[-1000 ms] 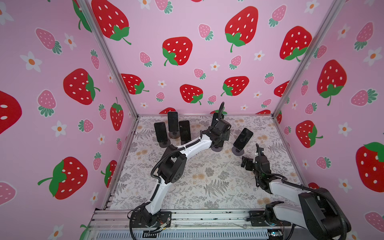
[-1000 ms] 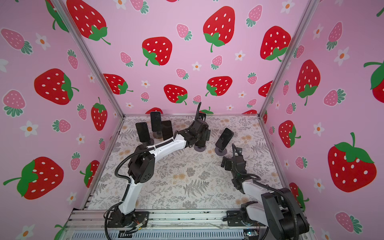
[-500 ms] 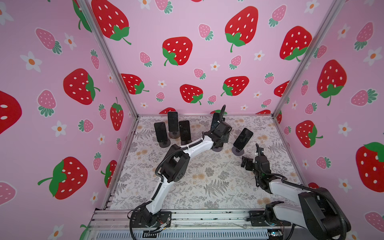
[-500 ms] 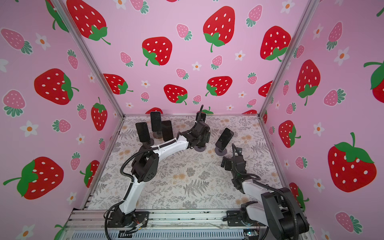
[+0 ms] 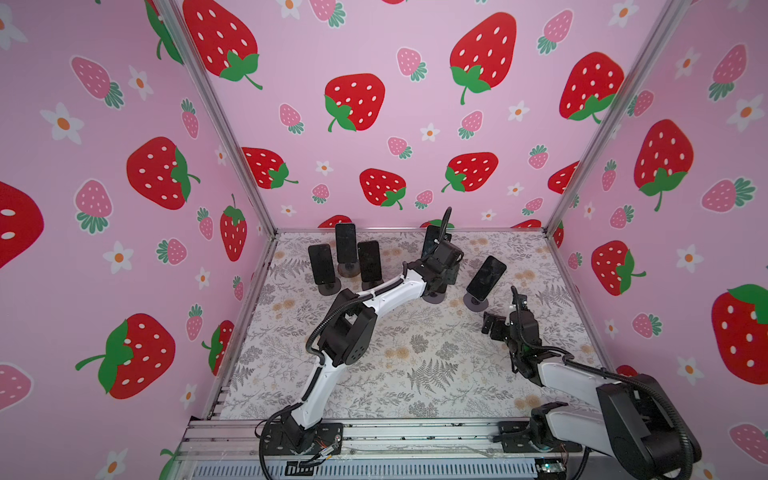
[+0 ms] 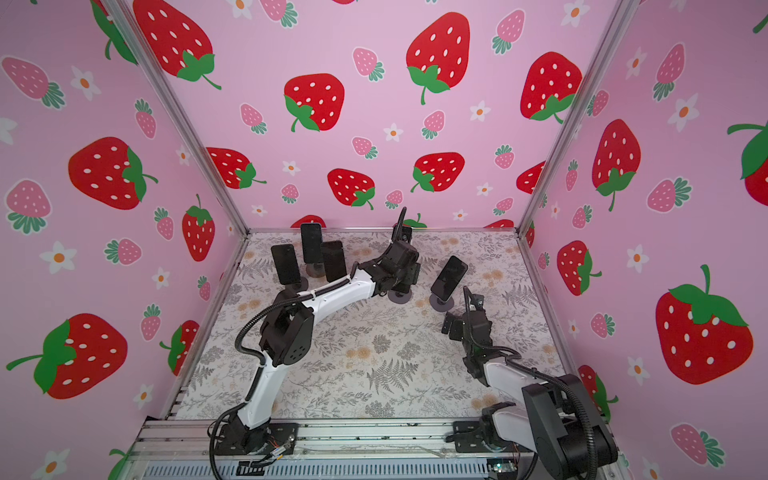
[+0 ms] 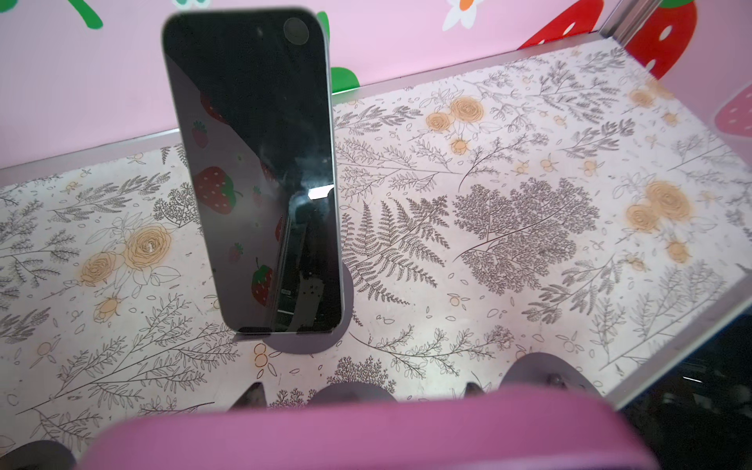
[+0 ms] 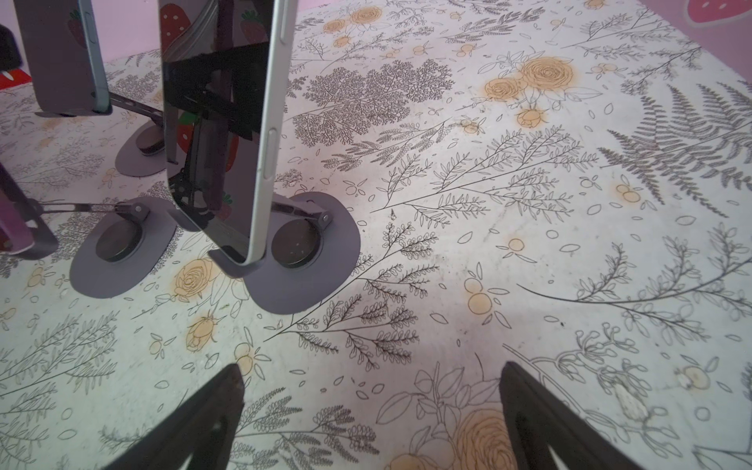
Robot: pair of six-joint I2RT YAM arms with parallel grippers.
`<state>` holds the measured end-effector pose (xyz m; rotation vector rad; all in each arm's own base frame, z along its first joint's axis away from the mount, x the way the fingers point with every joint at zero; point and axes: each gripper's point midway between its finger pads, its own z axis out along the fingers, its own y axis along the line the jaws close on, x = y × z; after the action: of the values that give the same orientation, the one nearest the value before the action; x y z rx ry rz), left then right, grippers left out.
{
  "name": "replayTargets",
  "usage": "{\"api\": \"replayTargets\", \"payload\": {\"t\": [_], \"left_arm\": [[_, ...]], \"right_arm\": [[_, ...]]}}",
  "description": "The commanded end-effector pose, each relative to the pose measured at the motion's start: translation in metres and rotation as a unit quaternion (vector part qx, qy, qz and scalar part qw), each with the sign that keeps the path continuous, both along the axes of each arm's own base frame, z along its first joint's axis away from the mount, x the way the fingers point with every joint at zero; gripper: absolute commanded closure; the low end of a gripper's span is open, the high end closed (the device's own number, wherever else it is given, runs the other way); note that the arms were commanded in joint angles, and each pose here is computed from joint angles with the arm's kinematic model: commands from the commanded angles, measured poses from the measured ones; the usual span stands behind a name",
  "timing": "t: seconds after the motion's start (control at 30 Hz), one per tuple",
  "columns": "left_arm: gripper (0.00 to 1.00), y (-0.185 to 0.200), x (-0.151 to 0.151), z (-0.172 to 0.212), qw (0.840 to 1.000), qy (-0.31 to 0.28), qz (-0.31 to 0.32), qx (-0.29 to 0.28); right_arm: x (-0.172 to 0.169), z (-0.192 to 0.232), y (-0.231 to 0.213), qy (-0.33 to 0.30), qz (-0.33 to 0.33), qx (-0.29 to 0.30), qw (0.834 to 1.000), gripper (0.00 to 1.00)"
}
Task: Remove the phone from the phone stand
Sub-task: 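Lift the pink-cased phone up off its stand with the left gripper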
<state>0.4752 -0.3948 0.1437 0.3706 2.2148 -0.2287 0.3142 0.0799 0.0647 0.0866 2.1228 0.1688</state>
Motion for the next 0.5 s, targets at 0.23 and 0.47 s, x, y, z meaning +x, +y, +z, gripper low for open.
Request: {"api": "replayTargets", "payload": {"t": [0.23,0.47], "left_arm": [[0.29,0.012,-0.016,0.072,0.999,-0.042,-0.007,-0.03],[0.29,0.028,-0.033,0.087,0.999,-0.041,-0.011,-0.024]], "right_arm": [[0.004,0.002,0.001,0.002,-0.007,-0.001,1.0,0.0],[0.004,0.003,0.001,0.001,-0.007,-0.001,1.0,0.0]]}}
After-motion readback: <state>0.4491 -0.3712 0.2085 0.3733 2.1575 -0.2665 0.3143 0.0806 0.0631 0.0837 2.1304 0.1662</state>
